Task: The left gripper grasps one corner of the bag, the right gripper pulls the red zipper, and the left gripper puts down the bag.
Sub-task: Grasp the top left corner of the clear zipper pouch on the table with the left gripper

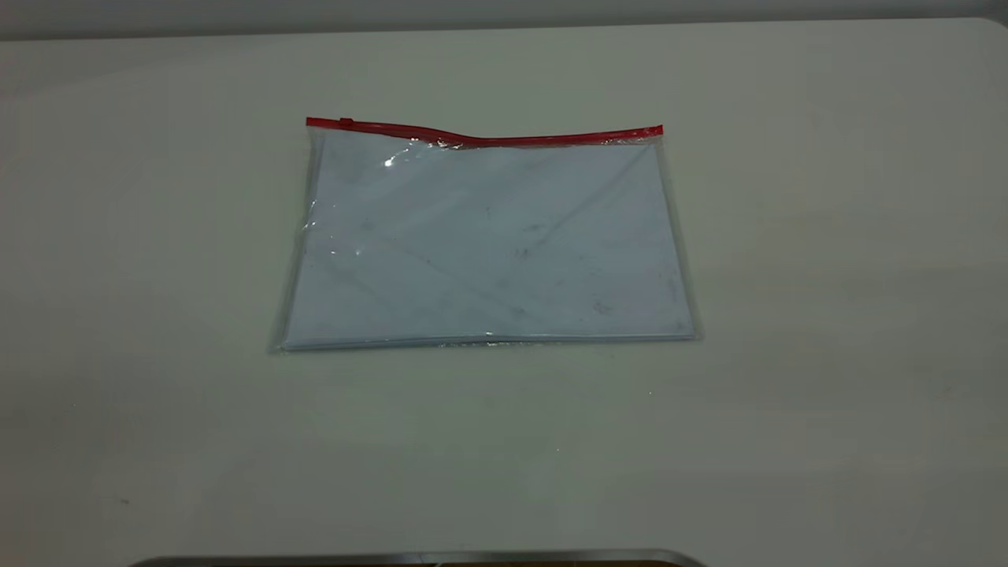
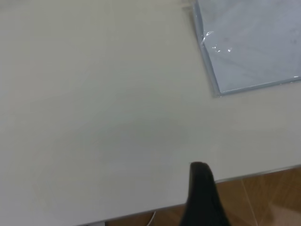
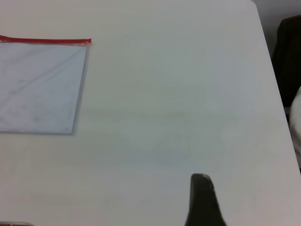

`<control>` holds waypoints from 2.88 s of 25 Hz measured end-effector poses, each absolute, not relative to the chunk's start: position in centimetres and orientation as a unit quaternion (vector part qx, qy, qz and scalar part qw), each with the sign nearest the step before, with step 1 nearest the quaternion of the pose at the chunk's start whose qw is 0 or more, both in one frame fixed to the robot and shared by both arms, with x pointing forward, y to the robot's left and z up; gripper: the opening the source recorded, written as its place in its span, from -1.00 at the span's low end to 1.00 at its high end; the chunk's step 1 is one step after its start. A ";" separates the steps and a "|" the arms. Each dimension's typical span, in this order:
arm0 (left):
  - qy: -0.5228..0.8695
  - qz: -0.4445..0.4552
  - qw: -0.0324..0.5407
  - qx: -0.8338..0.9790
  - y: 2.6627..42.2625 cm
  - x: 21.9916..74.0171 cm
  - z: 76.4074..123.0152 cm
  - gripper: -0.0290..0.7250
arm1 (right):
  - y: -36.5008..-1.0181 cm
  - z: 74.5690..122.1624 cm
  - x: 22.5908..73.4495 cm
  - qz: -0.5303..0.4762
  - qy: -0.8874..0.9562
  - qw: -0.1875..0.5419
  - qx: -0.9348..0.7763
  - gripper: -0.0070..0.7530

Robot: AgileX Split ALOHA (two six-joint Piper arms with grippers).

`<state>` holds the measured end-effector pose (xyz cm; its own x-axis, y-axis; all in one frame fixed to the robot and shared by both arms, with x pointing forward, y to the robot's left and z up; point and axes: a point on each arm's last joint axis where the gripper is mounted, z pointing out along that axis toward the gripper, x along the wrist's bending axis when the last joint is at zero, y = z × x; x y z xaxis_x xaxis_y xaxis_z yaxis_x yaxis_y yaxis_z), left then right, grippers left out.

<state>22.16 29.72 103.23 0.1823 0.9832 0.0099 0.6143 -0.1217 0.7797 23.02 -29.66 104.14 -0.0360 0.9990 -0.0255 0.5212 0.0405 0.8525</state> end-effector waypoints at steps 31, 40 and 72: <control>0.575 0.280 0.330 0.695 29.7 22.2 103.2 0.64 | -29.7 104.1 23.0 0.344 0.632 0.347 0.601 0.43; 0.575 0.280 0.330 0.695 29.7 22.2 103.2 0.64 | -29.7 104.1 23.0 0.344 0.632 0.347 0.601 0.43; 0.641 0.171 0.266 0.700 27.9 38.5 107.8 0.64 | -29.1 105.6 27.8 0.317 0.662 0.271 0.622 0.43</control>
<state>38.45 27.88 107.81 0.1204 0.9875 -0.1017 0.8054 -0.0372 0.5915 27.82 -29.09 105.59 -0.0787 0.9962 0.0364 0.6530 0.0239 0.7569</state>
